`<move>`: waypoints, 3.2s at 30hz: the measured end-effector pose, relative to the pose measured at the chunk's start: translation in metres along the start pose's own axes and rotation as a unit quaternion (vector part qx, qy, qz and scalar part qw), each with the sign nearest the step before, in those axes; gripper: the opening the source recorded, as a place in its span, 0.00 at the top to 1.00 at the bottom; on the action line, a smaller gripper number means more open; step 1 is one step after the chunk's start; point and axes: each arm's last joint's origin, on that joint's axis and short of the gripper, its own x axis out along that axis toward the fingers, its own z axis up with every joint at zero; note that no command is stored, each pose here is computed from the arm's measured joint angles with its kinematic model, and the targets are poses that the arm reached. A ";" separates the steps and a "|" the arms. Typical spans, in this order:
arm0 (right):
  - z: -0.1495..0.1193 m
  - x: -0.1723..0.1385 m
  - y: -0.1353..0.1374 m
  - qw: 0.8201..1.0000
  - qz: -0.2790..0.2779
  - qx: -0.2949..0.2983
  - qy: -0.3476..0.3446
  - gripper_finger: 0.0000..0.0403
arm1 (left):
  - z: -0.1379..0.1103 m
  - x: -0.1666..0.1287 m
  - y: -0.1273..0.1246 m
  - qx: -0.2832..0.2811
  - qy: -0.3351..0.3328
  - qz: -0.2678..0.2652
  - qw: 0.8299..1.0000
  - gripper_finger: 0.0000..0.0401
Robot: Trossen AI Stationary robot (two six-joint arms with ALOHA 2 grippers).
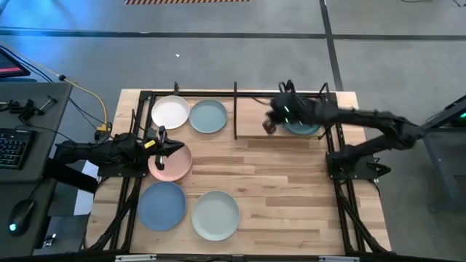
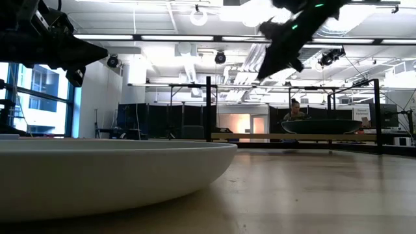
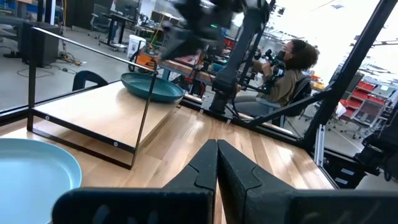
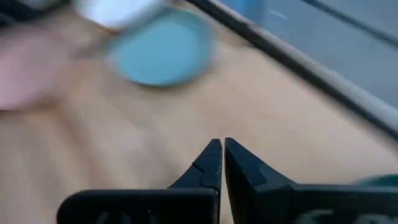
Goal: Place and stack plates onto a shelf
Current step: Put the pink plate on the shelf
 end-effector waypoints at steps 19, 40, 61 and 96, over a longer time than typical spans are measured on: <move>-0.067 -0.061 0.076 0.911 0.318 0.021 -0.261 1.00 | 0.000 0.000 0.000 0.000 0.000 0.000 1.000 1.00; -0.066 -0.061 0.076 0.907 0.328 0.072 -0.254 1.00 | 0.004 0.000 -0.001 -0.094 -0.023 -0.006 0.995 1.00; -0.063 -0.061 0.073 0.914 0.277 0.090 -0.284 1.00 | 0.133 0.030 -0.048 -0.078 0.104 0.023 0.991 0.67; -0.070 -0.057 0.075 0.918 0.281 -0.061 -0.273 1.00 | -0.020 0.091 -0.074 -0.264 0.501 0.360 0.741 0.55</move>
